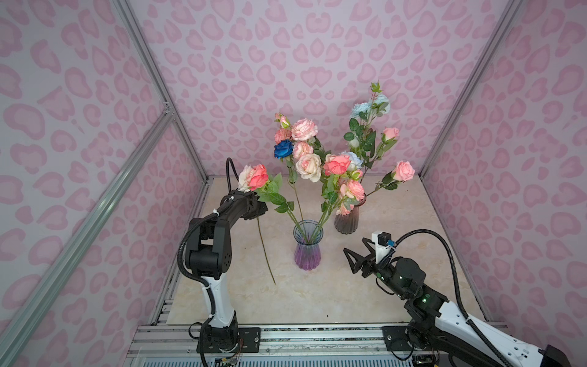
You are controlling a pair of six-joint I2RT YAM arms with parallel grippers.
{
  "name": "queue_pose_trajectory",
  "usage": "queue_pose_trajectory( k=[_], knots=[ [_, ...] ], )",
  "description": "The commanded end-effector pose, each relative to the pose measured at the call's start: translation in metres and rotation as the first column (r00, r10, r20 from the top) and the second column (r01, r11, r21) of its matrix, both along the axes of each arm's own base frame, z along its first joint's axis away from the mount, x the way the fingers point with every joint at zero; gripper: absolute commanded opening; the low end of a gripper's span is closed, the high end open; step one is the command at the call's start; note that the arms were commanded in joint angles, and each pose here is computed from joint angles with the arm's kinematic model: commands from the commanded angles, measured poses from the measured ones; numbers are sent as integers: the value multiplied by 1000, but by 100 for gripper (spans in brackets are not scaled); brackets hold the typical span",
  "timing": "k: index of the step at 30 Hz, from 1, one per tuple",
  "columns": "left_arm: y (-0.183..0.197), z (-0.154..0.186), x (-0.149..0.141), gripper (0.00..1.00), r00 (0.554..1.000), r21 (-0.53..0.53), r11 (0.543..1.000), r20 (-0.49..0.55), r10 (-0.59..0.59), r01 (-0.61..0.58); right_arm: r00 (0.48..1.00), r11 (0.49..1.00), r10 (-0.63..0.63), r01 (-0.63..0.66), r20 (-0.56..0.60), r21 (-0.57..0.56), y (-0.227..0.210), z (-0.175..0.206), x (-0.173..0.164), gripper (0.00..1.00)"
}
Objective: Arrange flowers in a vase
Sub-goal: Pick up the flower from the top-left of the table.
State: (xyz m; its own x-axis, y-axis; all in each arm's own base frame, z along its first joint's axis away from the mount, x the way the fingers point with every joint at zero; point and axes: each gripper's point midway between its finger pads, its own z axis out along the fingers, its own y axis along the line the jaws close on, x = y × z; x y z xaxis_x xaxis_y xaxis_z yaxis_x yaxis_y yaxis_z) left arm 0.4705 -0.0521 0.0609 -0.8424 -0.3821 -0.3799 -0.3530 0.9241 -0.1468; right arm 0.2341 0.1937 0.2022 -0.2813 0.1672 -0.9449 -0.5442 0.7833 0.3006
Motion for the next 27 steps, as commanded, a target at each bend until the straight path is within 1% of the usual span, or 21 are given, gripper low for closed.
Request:
queue_pose_trajectory(
  k=[1,3,6,8,11,14,18,22,24,27],
  knots=[
    [14,-12,-11,27,997,87,996,-76,1,5,1000,1000,13,-13,18,4,1,4,-1,94],
    [12,-16,-11,27,997,82,997,-81,-4,11,1000,1000,9,-9,17,3,-1,1,-2,94],
    [3,-30,-9,29,995,43,998,-98,-35,39,1000,1000,2,-2,17,14,-2,0,0,94],
    [2,-39,-6,29,993,42,998,-111,-47,52,1000,1000,11,-11,12,14,0,0,0,94],
    [7,-47,-2,29,990,69,996,-132,-53,62,1000,1000,18,-18,8,5,1,-2,0,94],
    [11,-47,1,28,990,93,993,-130,-58,71,1000,1000,10,-10,11,1,-1,-2,0,94],
    [10,-49,5,17,988,82,993,-135,-70,82,1000,1000,0,0,14,5,-3,-3,0,94],
    [14,-49,2,6,987,101,991,-146,-70,86,1000,1000,-1,1,17,-1,-4,-2,1,95],
    [15,-49,0,3,987,103,991,-146,-68,83,1000,1000,1,0,22,-7,-3,-1,1,95],
    [17,-43,-5,3,988,101,992,-142,-64,78,1000,1000,5,-5,28,-3,-2,1,2,95]
  ],
)
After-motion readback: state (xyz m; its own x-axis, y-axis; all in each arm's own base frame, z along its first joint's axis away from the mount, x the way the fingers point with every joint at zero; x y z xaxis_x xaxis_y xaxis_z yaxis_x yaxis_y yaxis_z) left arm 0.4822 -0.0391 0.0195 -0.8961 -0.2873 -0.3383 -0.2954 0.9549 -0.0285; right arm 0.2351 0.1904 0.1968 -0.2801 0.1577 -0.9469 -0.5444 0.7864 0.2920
